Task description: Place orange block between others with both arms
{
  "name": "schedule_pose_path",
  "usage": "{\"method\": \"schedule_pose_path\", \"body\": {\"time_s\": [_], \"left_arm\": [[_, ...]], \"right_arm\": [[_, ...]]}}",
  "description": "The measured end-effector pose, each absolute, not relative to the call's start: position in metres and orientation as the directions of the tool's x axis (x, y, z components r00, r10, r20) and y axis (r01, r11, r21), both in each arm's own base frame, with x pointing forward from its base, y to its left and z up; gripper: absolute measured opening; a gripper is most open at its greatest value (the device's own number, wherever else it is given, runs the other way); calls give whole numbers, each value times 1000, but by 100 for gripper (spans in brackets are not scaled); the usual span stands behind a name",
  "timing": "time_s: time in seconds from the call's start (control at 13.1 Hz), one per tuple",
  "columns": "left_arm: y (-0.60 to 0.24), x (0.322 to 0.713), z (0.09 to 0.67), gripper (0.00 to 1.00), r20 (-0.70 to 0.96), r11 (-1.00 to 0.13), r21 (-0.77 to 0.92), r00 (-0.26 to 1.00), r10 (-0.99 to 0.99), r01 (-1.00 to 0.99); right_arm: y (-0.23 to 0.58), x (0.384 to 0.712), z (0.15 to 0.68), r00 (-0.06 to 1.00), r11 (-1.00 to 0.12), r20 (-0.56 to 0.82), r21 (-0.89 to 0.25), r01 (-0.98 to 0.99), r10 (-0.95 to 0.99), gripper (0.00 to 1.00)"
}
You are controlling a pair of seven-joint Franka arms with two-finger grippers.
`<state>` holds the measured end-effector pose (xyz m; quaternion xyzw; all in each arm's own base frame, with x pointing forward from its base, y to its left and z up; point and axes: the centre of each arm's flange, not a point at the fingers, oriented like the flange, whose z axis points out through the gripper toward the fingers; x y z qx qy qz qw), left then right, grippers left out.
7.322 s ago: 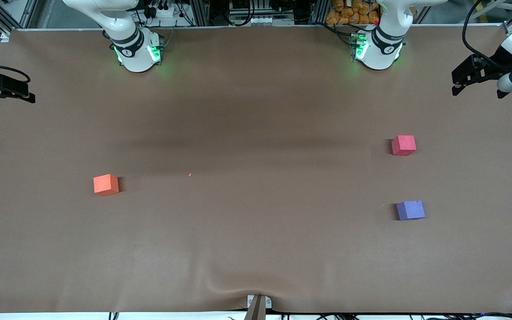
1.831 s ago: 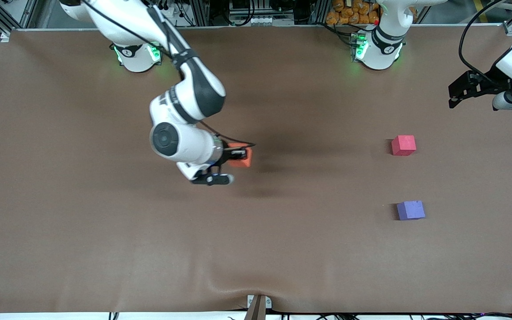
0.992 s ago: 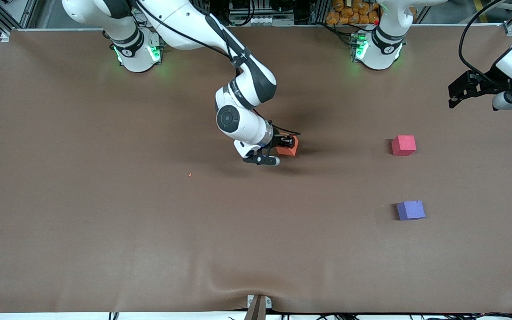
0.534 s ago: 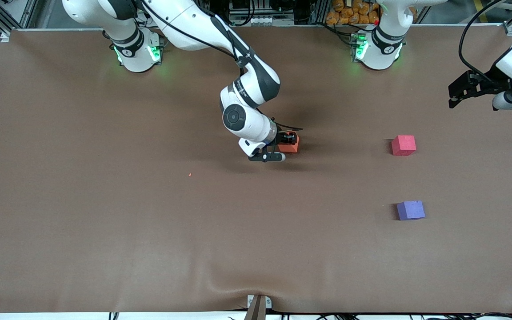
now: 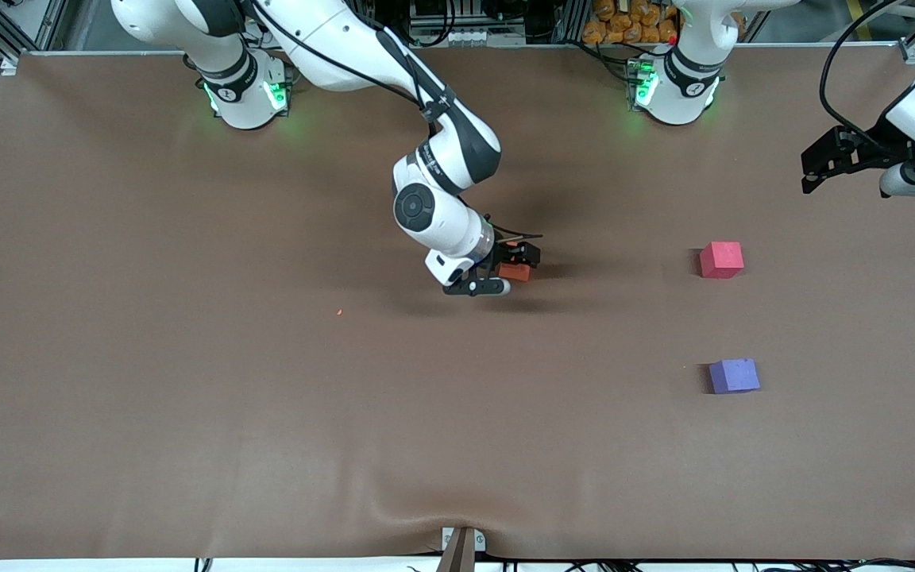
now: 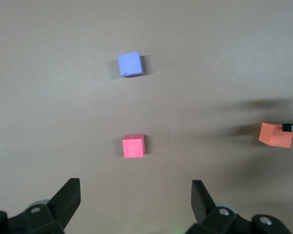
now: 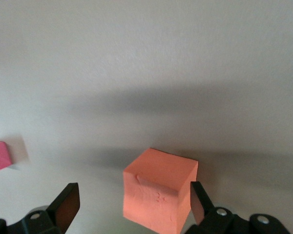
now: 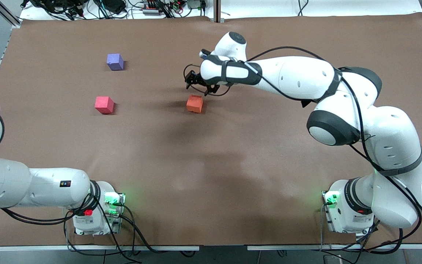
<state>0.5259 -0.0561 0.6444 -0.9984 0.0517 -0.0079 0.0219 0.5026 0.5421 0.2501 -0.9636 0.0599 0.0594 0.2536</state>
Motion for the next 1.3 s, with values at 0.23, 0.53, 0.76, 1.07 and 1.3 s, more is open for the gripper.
{"method": "schedule_pose_path", "body": {"time_s": [0.23,0.53,0.76,1.07,1.3], "left_arm": [[-57,526,644,100,13,-994,-45,994,-105,-104],[-57,526,644,100,13,-993,-45,994,-106,-105],[-58,526,644,100,13,-993,-45,994,-107,-107],[-58,526,644,100,13,-993,-45,994,-108,-107],[-58,526,644,100,13,-993,-45,994,-108,-107]], "right_arm": [[490,535,325,980,-916,-196,-397,-58,23,100],[350,554,462,952,-978,-299,-207,-4,60,100],[228,565,541,955,-985,-294,-146,-89,-42,100],[83,557,608,972,-987,-226,-130,-95,-64,100],[25,549,629,985,-997,-166,-65,28,39,100]]}}
